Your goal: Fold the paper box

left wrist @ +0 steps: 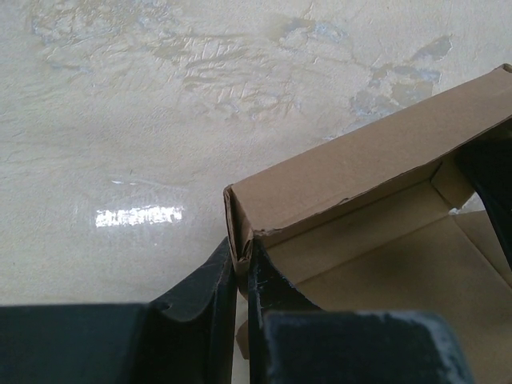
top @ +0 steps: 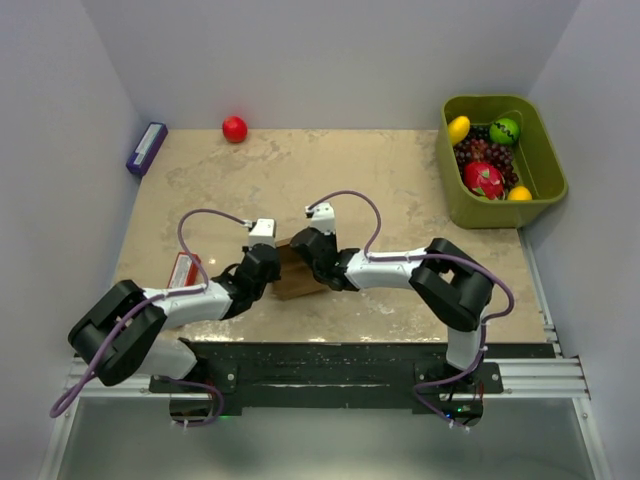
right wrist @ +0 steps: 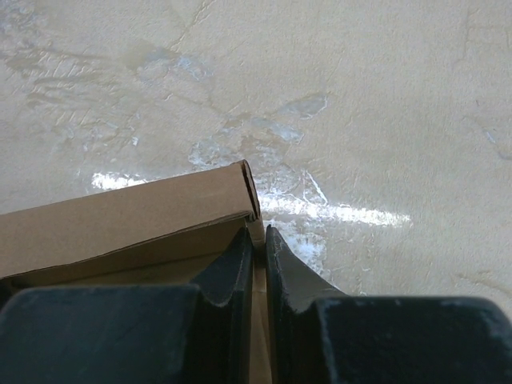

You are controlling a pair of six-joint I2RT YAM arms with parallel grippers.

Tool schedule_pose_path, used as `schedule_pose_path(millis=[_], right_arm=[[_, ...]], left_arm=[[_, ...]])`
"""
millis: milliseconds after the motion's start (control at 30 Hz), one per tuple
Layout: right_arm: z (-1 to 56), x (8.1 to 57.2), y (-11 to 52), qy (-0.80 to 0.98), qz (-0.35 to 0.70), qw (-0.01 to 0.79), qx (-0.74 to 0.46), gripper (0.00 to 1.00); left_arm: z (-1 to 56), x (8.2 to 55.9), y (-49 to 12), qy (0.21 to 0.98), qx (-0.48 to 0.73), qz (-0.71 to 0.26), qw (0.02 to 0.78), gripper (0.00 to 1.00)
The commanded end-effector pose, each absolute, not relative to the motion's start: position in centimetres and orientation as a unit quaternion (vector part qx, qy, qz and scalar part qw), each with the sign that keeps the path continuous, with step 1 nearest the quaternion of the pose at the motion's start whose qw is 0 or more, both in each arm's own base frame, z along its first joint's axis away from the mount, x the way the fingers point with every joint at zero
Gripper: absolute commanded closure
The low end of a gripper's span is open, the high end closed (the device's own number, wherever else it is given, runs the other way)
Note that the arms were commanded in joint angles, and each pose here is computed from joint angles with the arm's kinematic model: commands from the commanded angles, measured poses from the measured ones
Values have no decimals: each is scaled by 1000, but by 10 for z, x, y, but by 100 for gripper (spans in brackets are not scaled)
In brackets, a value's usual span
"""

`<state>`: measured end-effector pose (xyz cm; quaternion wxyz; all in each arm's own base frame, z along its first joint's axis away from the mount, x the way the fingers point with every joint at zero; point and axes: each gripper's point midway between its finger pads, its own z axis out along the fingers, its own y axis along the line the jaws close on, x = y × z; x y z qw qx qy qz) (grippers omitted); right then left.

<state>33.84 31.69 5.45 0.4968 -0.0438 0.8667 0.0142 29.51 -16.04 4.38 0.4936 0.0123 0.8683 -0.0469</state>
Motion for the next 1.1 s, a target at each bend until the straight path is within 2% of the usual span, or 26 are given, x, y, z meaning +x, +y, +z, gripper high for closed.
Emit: schedule_pose_path(millis=[0, 133, 333, 533, 667, 733, 767, 833, 867, 933, 967, 1067], right_arm=[[37, 334, 280, 876, -37, 478, -54, 99], [47, 325, 283, 879, -3, 472, -60, 67], [69, 302, 287, 882, 63, 458, -93, 41], [101, 279, 289, 873, 127, 454, -129, 33], [118, 273, 291, 869, 142, 450, -148, 32], [125, 272, 295, 866, 150, 449, -159, 31], [131, 272, 296, 864, 153, 451, -162, 30], [137, 269, 300, 862, 162, 446, -176, 28], [146, 270, 302, 858, 166, 452, -179, 28], [152, 270, 303, 855, 166, 455, -189, 28], [159, 270, 306, 851, 173, 457, -193, 28], [170, 268, 308, 844, 182, 461, -205, 28]], left_arm=[[46, 298, -158, 870, 15, -29, 493, 100], [45, 302, -161, 873, 21, -21, 487, 100], [45, 306, -166, 878, 31, -23, 477, 100], [49, 306, -174, 878, 59, -36, 474, 100], [48, 304, -180, 876, 74, -53, 473, 100], [48, 302, -181, 877, 77, -58, 471, 95], [49, 301, -181, 877, 78, -59, 471, 86], [55, 300, -184, 874, 80, -71, 474, 77], [57, 299, -184, 873, 82, -75, 475, 67], [65, 296, -188, 868, 86, -90, 480, 59], [67, 295, -188, 867, 88, -94, 481, 52], [74, 290, -191, 864, 99, -110, 480, 38]])
